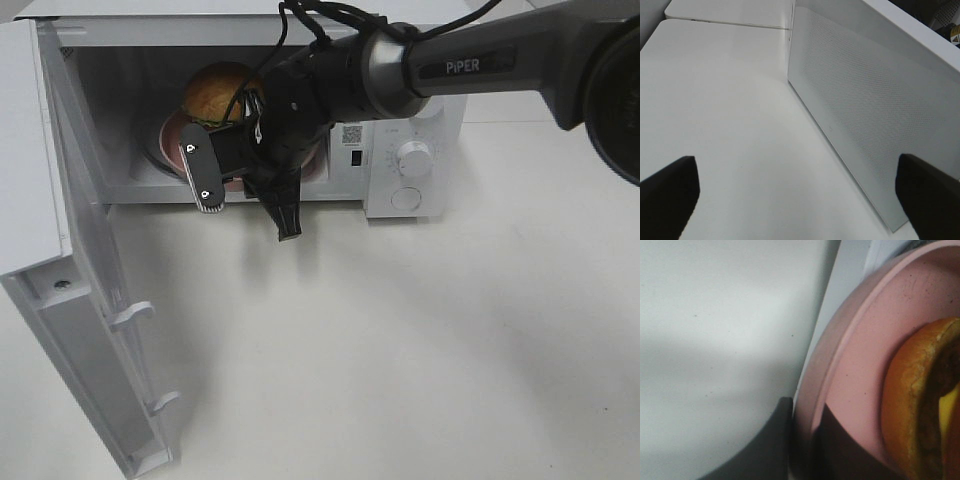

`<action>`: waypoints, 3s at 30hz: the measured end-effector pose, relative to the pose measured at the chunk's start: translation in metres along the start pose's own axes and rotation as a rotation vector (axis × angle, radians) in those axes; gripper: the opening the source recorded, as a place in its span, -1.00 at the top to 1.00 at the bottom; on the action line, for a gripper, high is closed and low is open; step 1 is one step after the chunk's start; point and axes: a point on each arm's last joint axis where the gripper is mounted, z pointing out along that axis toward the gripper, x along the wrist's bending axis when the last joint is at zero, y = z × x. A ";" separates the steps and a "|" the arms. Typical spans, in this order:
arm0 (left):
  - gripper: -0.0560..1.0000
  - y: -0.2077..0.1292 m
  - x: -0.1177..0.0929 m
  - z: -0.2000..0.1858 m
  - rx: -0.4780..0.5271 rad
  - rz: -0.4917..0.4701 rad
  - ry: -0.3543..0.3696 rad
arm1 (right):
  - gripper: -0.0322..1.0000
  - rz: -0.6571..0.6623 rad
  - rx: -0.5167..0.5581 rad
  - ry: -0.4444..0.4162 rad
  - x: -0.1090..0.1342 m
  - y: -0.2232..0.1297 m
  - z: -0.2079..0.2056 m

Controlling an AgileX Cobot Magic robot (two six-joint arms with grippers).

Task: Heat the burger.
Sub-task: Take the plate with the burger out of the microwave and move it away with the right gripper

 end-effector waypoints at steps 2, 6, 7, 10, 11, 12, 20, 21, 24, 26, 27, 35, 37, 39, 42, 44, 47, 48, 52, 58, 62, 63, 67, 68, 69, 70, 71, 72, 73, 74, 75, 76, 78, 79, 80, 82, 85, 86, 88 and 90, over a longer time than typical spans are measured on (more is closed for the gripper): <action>-0.98 0.000 0.000 0.000 0.000 0.000 0.000 | 0.78 -0.014 0.003 0.007 0.005 0.000 -0.002; -0.98 0.000 0.000 0.000 0.000 0.000 0.000 | 0.78 -0.021 -0.001 0.002 0.006 0.003 -0.004; -0.98 0.000 0.000 0.000 0.000 0.000 0.000 | 0.78 -0.023 -0.002 0.000 0.007 0.003 -0.004; -0.98 0.000 0.000 0.000 0.000 0.000 0.000 | 0.78 -0.030 -0.007 -0.008 0.009 0.004 -0.006; -0.98 0.000 0.000 0.000 0.000 0.000 0.000 | 0.78 -0.030 -0.007 -0.008 0.009 0.004 -0.006; -0.98 0.000 0.000 0.000 0.000 0.000 0.000 | 0.78 -0.035 -0.011 -0.014 0.011 0.004 -0.007; -0.98 0.000 0.000 0.000 0.000 0.000 0.000 | 0.78 -0.079 -0.004 -0.015 0.024 -0.001 -0.020; -0.98 0.000 0.000 0.000 0.000 0.000 0.000 | 0.78 -0.088 -0.006 -0.019 0.028 -0.002 -0.024; -0.98 0.000 0.000 0.000 0.000 0.000 0.000 | 0.78 -0.090 -0.008 -0.022 0.030 -0.003 -0.026; -0.98 0.000 0.000 0.000 0.000 0.000 0.000 | 0.78 -0.096 -0.011 -0.022 0.036 -0.005 -0.033; -0.98 0.000 0.000 0.000 0.000 0.000 0.000 | 0.78 -0.096 -0.011 -0.022 0.036 -0.005 -0.033; -0.98 0.000 0.000 0.000 0.000 0.000 0.000 | 0.78 -0.124 -0.028 -0.044 0.048 -0.008 -0.055; -0.98 0.000 0.000 0.000 0.000 0.000 0.000 | 0.78 -0.125 -0.031 -0.047 0.050 -0.008 -0.056; -0.98 0.000 0.000 0.000 0.000 0.000 0.000 | 0.78 -0.126 -0.038 -0.057 0.051 -0.009 -0.061; -0.98 0.000 0.000 0.000 0.000 0.000 0.000 | 0.78 -0.129 -0.047 -0.067 0.055 -0.009 -0.067; -0.98 0.000 0.000 0.000 0.000 0.000 0.000 | 0.78 -0.129 -0.050 -0.067 0.060 -0.011 -0.071; -0.98 0.000 0.000 0.000 0.000 0.000 0.000 | 0.78 -0.129 -0.056 -0.071 0.065 -0.013 -0.078; -0.98 0.000 0.000 0.000 0.000 0.000 0.000 | 0.78 -0.122 -0.061 -0.071 0.069 -0.014 -0.082; -0.98 0.000 0.000 0.000 0.000 0.000 0.000 | 0.78 -0.102 -0.069 -0.068 0.076 -0.017 -0.088; -0.98 0.000 0.000 0.000 0.000 0.000 0.000 | 0.78 -0.086 -0.076 -0.054 0.091 -0.020 -0.102; -0.98 0.000 0.000 0.000 0.000 0.000 0.000 | 0.78 -0.073 -0.078 -0.037 0.104 -0.023 -0.114; -0.98 0.000 0.000 0.000 0.000 0.000 0.000 | 0.78 -0.071 -0.079 -0.037 0.106 -0.024 -0.117; -0.98 0.000 0.000 0.000 0.000 0.000 0.000 | 0.78 -0.071 -0.083 -0.032 0.114 -0.024 -0.124; -0.98 0.000 0.000 0.000 0.000 0.000 0.000 | 0.78 -0.073 -0.083 -0.028 0.118 -0.026 -0.128; -0.98 0.000 0.000 0.000 0.000 0.000 0.000 | 0.78 -0.073 -0.083 -0.028 0.118 -0.026 -0.128; -0.98 0.000 0.000 0.000 0.000 0.000 0.000 | 0.78 -0.073 -0.083 -0.029 0.121 -0.027 -0.131; -0.98 0.000 0.000 0.000 0.000 0.000 0.000 | 0.78 -0.076 -0.087 -0.033 0.124 -0.028 -0.137; -0.98 0.000 0.000 0.000 0.000 0.000 0.000 | 0.78 -0.076 -0.087 -0.033 0.124 -0.028 -0.137; -0.98 0.000 0.000 0.000 0.000 0.000 0.000 | 0.78 -0.079 -0.092 -0.036 0.128 -0.028 -0.143; -0.98 0.000 0.000 0.000 0.000 0.000 0.000 | 0.78 -0.079 -0.092 -0.036 0.128 -0.028 -0.143; -0.98 0.000 0.000 0.000 0.000 0.000 0.000 | 0.78 -0.080 -0.095 -0.042 0.132 -0.029 -0.150; -0.98 0.000 0.000 0.000 0.000 0.000 0.000 | 0.78 -0.080 -0.095 -0.043 0.134 -0.031 -0.153; -0.98 0.000 0.000 0.000 0.000 0.000 0.000 | 0.78 -0.080 -0.099 -0.053 0.138 -0.032 -0.161; -0.98 0.000 0.000 0.000 0.000 0.000 0.000 | 0.78 -0.081 -0.101 -0.056 0.140 -0.034 -0.164; -0.98 0.000 0.000 0.000 0.000 0.000 0.000 | 0.78 -0.081 -0.101 -0.056 0.140 -0.034 -0.164; -0.98 0.000 0.000 0.000 0.000 0.000 0.000 | 0.78 -0.080 -0.103 -0.062 0.145 -0.036 -0.171; -0.98 0.000 0.000 0.000 0.000 0.000 0.000 | 0.78 -0.079 -0.104 -0.068 0.154 -0.041 -0.181; -0.98 0.000 0.000 0.000 0.000 0.000 0.000 | 0.78 -0.077 -0.103 -0.069 0.159 -0.043 -0.188; -0.98 0.000 0.000 0.000 0.000 0.000 0.000 | 0.78 -0.073 -0.100 -0.069 0.162 -0.045 -0.191; -0.98 0.000 0.000 0.000 0.000 0.000 0.000 | 0.78 -0.073 -0.095 -0.073 0.166 -0.048 -0.197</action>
